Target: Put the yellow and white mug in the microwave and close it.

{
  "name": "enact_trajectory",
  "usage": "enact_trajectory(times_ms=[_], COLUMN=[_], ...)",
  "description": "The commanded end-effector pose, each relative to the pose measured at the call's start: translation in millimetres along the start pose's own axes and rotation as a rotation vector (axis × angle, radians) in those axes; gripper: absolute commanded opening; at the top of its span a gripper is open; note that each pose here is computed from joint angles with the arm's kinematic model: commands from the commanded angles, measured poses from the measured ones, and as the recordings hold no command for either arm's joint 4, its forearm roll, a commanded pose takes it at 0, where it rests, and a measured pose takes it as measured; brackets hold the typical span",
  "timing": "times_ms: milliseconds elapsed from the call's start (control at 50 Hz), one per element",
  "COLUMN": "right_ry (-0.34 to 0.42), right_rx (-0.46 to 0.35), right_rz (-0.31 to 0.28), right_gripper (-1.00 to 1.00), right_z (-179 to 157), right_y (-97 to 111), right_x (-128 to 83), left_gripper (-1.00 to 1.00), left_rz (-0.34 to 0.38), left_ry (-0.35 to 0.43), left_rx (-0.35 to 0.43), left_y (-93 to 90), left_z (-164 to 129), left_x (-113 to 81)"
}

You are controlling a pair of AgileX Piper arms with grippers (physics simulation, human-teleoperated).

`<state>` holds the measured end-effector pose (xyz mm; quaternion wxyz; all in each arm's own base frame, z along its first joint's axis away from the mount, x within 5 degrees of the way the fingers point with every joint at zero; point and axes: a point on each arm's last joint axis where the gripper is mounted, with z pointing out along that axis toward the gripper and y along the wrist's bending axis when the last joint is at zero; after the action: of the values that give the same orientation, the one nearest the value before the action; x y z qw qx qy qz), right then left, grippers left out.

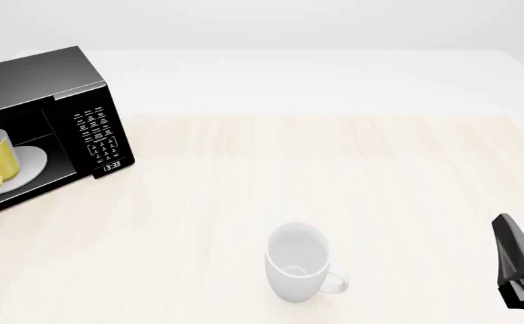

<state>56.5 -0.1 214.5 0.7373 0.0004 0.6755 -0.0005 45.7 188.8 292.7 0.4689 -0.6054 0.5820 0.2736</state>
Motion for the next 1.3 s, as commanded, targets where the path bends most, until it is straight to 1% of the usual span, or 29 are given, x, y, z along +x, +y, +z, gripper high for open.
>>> enact_trajectory(times_ms=[20, 60, 220, 440, 500, 540, 780, 800, 820, 920, 1040, 1300], right_ry=[0.0, 0.0, 0.0, 0.0, 0.0, 0.0, 0.0, 0.0, 0.0, 0.0, 0.0, 0.0], right_rx=[0.0, 0.0, 0.0, 0.0, 0.0, 0.0, 0.0, 0.0, 0.0, 0.0, 0.0, 0.0], right_rz=[0.0, 0.0, 0.0, 0.0, 0.0, 0.0, 0.0, 0.0, 0.0, 0.0, 0.0, 0.0], right_gripper=[1.0, 1.0, 1.0, 1.0, 1.0, 1.0, 1.0, 1.0, 1.0, 1.0, 1.0, 1.0], right_z=[0.0, 0.0, 0.0, 0.0, 0.0, 0.0, 0.0, 0.0, 0.0, 0.0, 0.0, 0.0], right_y=[0.0, 0.0, 0.0, 0.0, 0.0, 0.0, 0.0, 0.0, 0.0, 0.0, 0.0, 0.0], right_x=[0.0, 0.0, 0.0, 0.0, 0.0, 0.0, 0.0, 0.0, 0.0, 0.0, 0.0, 0.0], left_gripper=[1.0, 1.0, 1.0, 1.0, 1.0, 1.0, 1.0, 1.0, 1.0, 1.0, 1.0, 1.0], left_rz=[0.028, 0.033, 0.055, 0.074, 0.081, 0.089, 0.119, 0.123, 0.126, 0.132, 0.142, 0.173], left_ry=[0.056, 0.049, 0.084, 0.097, 0.122, 0.117, 0.15, 0.156, 0.183, 0.192, 0.217, 0.244], left_rx=[-0.022, -0.024, -0.04, -0.049, -0.039, -0.043, -0.049, -0.047, -0.048, -0.059, -0.053, -0.04], left_y=[4.9, 6.0, 10.1, 13.3, 11.0, 12.6, 15.7, 15.4, 15.5, 18.9, 17.6, 16.4], left_z=[16.5, 15.9, 28.1, 34.4, 38.1, 38.1, 47.9, 48.6, 53.5, 58.6, 61.8, 66.5], left_x=[11.2, 11.9, 19.6, 24.2, 29.8, 30.7, 40.3, 42.1, 46.5, 49.1, 54.6, 64.5])
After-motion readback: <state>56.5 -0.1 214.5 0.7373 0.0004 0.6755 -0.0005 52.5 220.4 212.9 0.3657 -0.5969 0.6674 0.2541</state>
